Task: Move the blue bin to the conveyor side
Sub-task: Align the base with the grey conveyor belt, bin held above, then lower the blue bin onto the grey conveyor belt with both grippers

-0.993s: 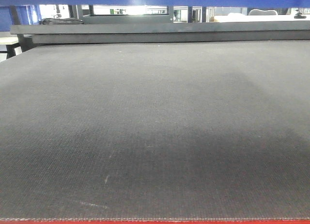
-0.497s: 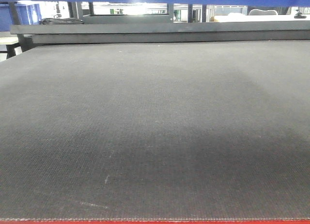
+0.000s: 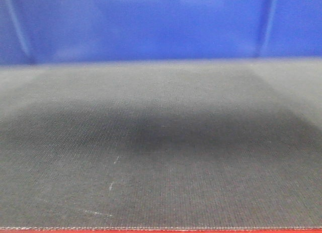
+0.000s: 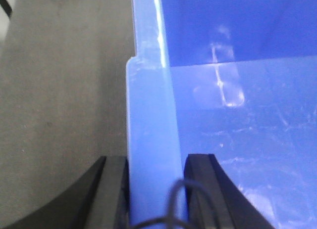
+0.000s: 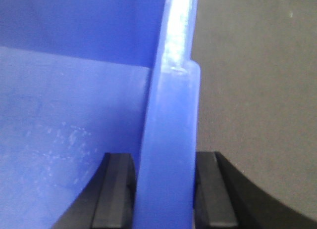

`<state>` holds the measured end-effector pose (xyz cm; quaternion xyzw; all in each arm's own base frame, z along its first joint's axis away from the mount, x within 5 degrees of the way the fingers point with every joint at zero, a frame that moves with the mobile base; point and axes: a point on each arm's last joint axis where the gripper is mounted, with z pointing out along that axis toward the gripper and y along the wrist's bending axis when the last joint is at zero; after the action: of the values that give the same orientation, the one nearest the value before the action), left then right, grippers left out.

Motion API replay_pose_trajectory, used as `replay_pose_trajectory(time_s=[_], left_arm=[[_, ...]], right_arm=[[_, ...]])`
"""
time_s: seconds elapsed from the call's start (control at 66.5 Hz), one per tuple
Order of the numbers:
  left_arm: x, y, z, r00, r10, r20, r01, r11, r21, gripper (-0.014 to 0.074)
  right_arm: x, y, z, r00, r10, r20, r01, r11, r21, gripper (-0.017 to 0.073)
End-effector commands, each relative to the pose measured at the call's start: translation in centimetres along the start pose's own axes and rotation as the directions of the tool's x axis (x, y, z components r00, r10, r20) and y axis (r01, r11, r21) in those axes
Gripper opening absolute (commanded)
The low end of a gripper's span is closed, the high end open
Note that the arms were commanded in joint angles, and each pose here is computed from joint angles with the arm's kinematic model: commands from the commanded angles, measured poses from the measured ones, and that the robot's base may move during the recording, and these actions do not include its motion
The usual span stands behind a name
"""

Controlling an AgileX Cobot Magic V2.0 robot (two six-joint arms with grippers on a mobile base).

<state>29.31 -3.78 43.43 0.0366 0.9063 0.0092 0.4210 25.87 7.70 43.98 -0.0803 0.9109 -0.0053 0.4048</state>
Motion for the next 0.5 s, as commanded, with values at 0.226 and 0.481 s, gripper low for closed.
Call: replay_pose_trajectory(time_s=[0.226, 0.481], left_arm=[[-0.6, -1.6, 7.9, 1.000, -0.002, -0.025, 0.004, 0.999, 0.052, -0.0013], [-0.2, -1.8, 9.6, 0.998, 0.002, -0.057, 0.001, 0.999, 0.051, 0.0157]], right_arm=[[-1.3, 1.6, 9.0, 0.999, -0.034, -0.033, 0.033, 0.999, -0.018, -0.0069], [-0.9, 2.1, 11.6, 0.995, -0.045, -0.085, 0.044, 0.999, -0.017, 0.0013]])
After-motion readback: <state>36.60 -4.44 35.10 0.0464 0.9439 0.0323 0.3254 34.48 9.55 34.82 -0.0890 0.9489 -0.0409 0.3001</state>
